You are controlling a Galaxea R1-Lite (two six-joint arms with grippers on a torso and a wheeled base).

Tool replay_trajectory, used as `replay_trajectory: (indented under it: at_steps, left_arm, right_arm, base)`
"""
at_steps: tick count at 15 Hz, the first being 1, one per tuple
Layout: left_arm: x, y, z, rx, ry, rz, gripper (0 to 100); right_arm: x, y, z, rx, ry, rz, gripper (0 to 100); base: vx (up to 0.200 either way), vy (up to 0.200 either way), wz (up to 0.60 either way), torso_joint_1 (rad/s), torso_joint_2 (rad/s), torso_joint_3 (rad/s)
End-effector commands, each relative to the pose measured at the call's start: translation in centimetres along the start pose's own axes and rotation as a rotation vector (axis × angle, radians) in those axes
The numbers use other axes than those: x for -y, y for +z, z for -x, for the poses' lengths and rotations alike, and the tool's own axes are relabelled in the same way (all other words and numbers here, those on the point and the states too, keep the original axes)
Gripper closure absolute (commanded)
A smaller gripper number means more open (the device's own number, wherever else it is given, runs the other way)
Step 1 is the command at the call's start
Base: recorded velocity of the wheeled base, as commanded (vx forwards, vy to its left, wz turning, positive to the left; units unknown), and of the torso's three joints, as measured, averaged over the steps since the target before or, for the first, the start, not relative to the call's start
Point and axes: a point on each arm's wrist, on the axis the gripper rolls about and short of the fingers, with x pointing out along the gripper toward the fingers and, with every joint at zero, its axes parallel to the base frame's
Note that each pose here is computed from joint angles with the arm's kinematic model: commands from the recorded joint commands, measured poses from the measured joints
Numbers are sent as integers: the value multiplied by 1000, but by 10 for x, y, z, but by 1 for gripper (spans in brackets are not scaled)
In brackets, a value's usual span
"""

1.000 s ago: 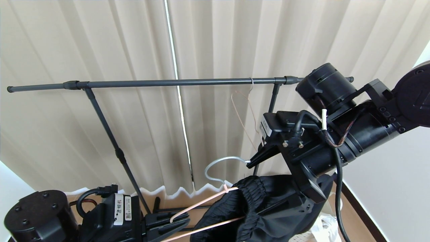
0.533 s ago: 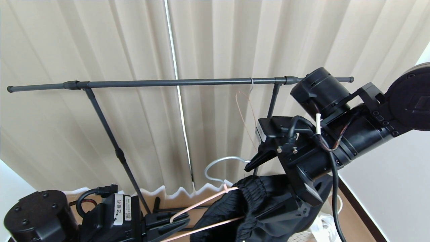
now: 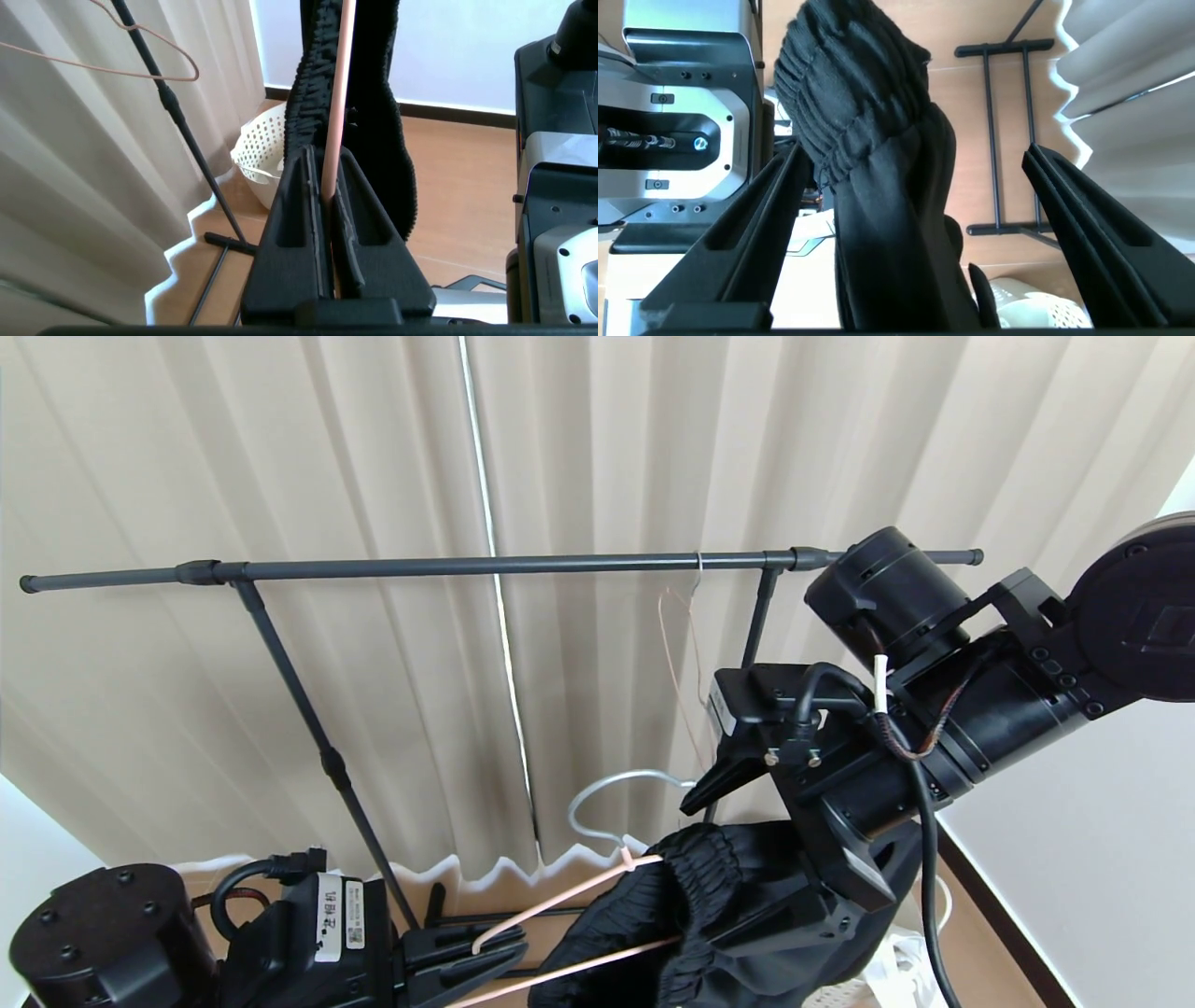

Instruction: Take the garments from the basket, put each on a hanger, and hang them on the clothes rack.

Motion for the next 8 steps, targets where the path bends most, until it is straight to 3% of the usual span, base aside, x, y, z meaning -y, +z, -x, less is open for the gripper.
replay_trajectory:
  at_steps: [1,2,3,8]
  left_arm:
    - [1,0,-1,3,-5,-1,100]
    - [1,1,-1,3,-7,-2,100]
    - [1,1,-1,3,-7,-2,100]
    - [1,2,0,7,-4,-3,100]
  right_arm:
    - [-1,-1,0,-2,2,-1,0]
    - [-1,-1,0,-4,4,-3,0]
    - [-4,-1,-4,-9,18,3,100]
    - [-7,0,-3,-7,21,8,100]
  base:
    - [0,0,0,0,0,0]
    - [0,0,0,0,0,0]
    - [0,0,0,0,0,0]
    - [0,0,0,0,0,0]
